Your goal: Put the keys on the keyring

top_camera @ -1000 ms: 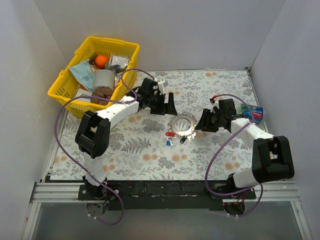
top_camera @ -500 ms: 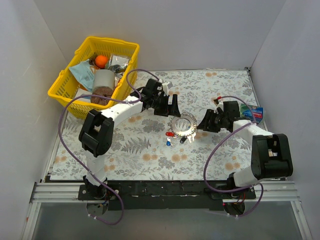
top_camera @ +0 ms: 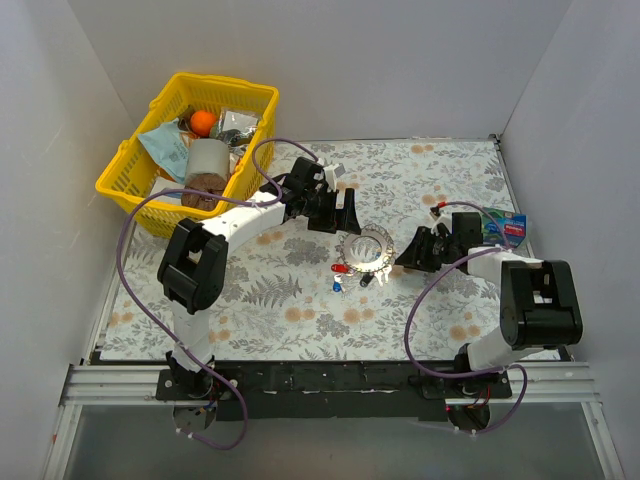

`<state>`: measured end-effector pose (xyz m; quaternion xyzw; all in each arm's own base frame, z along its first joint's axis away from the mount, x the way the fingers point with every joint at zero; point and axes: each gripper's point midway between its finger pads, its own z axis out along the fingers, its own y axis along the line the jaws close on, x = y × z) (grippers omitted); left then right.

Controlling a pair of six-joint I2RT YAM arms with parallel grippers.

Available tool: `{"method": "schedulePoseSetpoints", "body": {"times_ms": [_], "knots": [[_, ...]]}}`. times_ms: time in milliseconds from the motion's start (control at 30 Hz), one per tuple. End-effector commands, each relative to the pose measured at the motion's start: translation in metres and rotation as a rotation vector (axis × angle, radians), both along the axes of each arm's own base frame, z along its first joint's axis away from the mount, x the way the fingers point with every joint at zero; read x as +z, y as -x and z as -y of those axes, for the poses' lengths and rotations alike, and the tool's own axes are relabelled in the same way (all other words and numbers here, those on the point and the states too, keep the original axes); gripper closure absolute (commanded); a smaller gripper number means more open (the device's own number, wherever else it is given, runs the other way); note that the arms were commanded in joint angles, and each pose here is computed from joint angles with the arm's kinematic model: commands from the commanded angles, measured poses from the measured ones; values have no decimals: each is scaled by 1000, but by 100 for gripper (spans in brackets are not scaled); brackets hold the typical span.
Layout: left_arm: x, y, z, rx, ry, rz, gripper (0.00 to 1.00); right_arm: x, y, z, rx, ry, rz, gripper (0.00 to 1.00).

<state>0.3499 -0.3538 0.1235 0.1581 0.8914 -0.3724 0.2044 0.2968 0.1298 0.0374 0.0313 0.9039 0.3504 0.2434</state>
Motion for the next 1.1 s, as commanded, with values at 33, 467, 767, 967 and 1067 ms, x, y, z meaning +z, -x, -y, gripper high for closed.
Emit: {"method": "schedulePoseSetpoints", "body": {"times_ms": [33,467,767,967,1067], "knots": [[22,-1,7,-22,43,28,14,0,-7,3,20,-1,47,56],[20,1,8,-28,50,20,13,-12,-9,1,65,-8,19,59],[20,1,8,-33,54,19,13,-20,-14,1,76,-4,1,61],[21,2,9,-42,58,21,14,-25,-21,3,74,7,-2,63],[23,3,10,-46,62,21,14,-26,-23,2,75,1,-1,64]]}}
